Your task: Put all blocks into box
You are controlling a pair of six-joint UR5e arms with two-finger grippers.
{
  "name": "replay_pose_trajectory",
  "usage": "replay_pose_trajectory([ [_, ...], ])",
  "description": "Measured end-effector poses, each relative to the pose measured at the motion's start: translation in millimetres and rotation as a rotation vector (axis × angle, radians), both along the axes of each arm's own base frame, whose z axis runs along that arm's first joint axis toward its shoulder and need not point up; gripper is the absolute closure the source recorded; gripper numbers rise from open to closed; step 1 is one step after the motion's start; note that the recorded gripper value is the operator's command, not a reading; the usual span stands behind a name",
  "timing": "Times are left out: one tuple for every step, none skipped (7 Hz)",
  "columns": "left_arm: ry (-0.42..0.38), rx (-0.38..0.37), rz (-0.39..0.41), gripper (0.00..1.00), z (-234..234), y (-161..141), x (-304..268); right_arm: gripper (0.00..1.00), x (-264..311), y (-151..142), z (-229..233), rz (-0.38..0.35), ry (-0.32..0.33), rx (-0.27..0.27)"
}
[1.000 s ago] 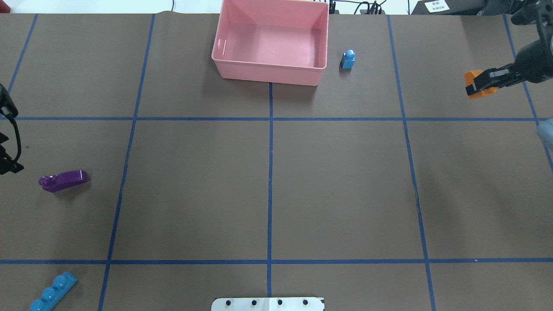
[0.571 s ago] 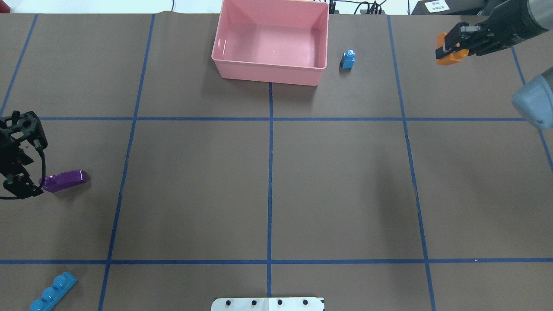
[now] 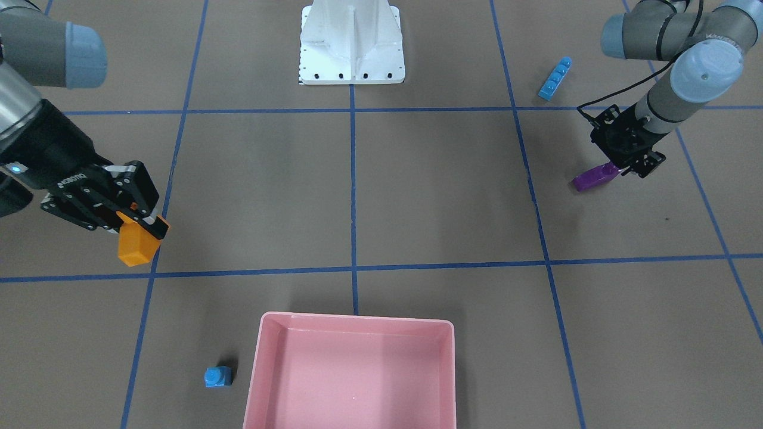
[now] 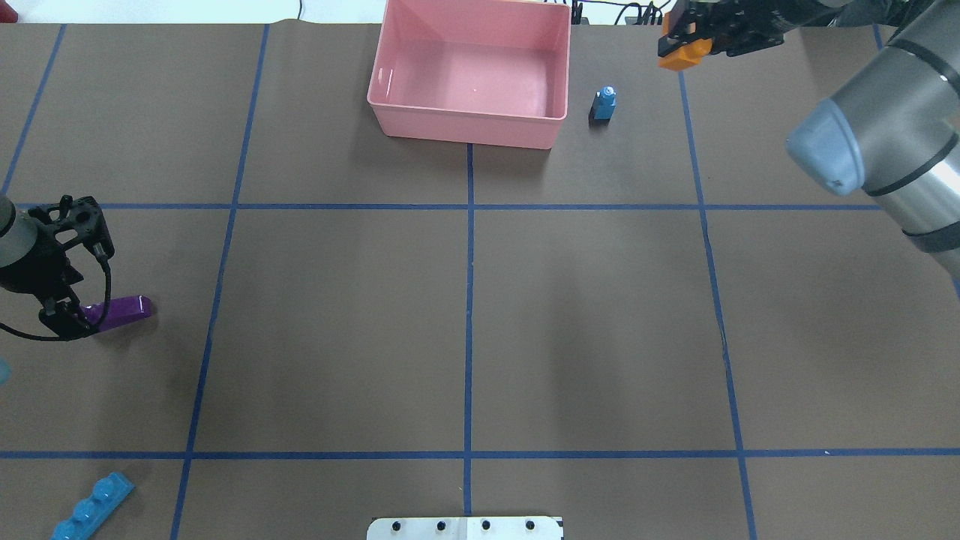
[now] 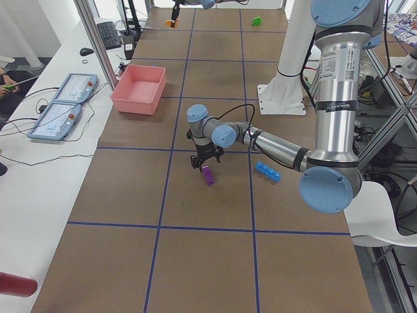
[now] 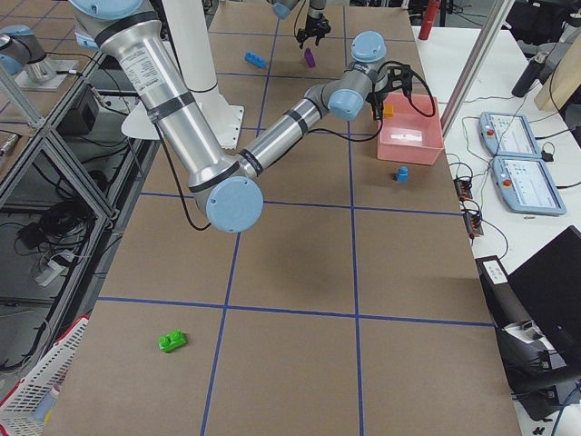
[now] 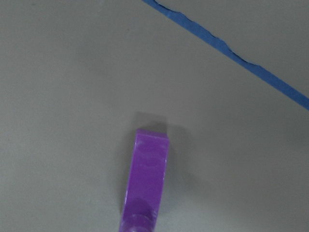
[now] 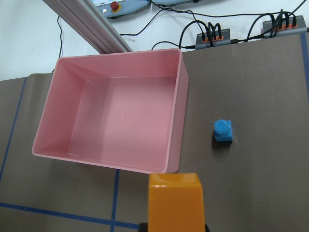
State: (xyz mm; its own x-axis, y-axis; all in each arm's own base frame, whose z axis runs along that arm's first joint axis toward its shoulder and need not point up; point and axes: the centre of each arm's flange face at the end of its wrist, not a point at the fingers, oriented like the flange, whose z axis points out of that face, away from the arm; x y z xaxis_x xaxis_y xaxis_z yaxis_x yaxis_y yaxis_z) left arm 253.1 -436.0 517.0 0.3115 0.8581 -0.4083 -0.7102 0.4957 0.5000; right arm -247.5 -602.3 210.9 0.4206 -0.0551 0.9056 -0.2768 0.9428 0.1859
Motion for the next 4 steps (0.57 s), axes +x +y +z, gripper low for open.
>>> replay_pose_trajectory([
  [-0.006, -0.008, 0.001, 0.0, 4.9, -1.9, 1.7, 1.0, -26.8, -15.9, -15.2, 0.001, 0.012, 0.006],
  [-0.01, -0.014, 0.001, 0.0, 9.2, -2.7, 2.9, 1.0, -47.4, -35.9, -30.5, 0.0, 0.021, 0.004],
  [-0.016, -0.022, 0.003, 0.0, 14.0, -2.9, 4.3, 1.0, -62.5, -55.1, -44.9, 0.0, 0.029, 0.0],
  [-0.021, -0.029, 0.009, 0.0, 19.1, -2.0, 7.1, 1.0, -74.0, -71.6, -53.6, 0.006, 0.042, -0.005],
])
